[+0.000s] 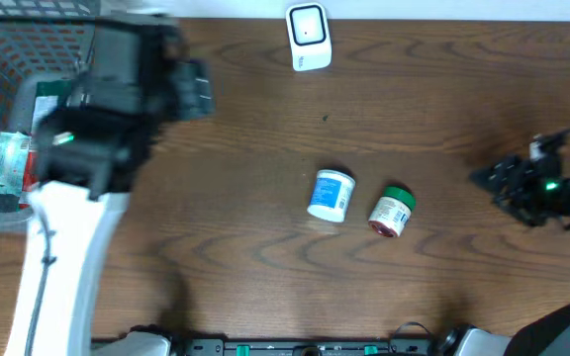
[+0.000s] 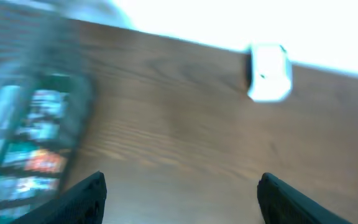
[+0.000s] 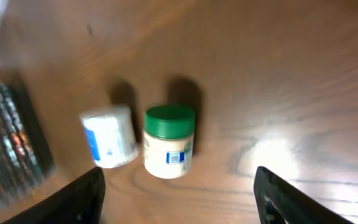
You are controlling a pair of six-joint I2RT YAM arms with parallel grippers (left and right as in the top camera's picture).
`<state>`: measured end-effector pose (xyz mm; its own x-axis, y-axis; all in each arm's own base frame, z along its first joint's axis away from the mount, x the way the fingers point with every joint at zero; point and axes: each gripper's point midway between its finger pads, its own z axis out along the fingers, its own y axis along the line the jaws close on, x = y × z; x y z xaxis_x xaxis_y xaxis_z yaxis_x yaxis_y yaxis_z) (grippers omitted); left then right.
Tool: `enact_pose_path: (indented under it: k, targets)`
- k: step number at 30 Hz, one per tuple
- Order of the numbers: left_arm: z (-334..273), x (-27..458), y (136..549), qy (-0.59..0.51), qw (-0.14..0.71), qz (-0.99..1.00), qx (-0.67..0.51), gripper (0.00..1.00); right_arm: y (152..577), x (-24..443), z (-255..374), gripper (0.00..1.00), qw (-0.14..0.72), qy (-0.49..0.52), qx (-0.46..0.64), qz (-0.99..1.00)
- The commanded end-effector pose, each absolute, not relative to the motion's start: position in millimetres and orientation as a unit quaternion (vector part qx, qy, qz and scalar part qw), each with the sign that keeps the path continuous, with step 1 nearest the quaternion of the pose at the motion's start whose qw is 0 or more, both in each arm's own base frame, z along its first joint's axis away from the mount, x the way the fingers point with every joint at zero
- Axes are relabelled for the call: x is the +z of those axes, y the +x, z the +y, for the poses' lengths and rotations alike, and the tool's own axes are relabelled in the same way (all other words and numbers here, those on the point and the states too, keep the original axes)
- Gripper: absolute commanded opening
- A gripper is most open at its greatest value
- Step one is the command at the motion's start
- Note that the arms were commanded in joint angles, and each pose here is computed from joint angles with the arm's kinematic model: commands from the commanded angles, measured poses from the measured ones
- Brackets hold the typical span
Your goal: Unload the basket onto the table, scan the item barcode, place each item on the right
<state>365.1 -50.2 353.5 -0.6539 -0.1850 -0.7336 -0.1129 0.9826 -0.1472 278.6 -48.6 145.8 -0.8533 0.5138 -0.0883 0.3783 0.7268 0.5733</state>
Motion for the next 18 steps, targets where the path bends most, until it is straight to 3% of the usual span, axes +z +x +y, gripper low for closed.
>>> enact_pose_path:
  k: [1,6,10,18]
  targets:
    - [9,377,356,-0.139,0.437,0.888,-0.03,0.79,267,113,-42,0.72,0.08,0.258,0.242,0.932]
    - [88,389,355,-0.231,0.465,0.855,0.002,0.83,259,89,-26,0.75,0.054,0.246,0.22,0.942]
    - [140,395,360,-0.283,0.487,0.826,0.033,0.84,257,72,-22,0.98,0.046,0.253,0.191,0.947]
    - [229,345,364,-0.359,0.433,0.823,0.08,0.93,252,47,-19,0.99,0.051,0.243,0.18,0.952]
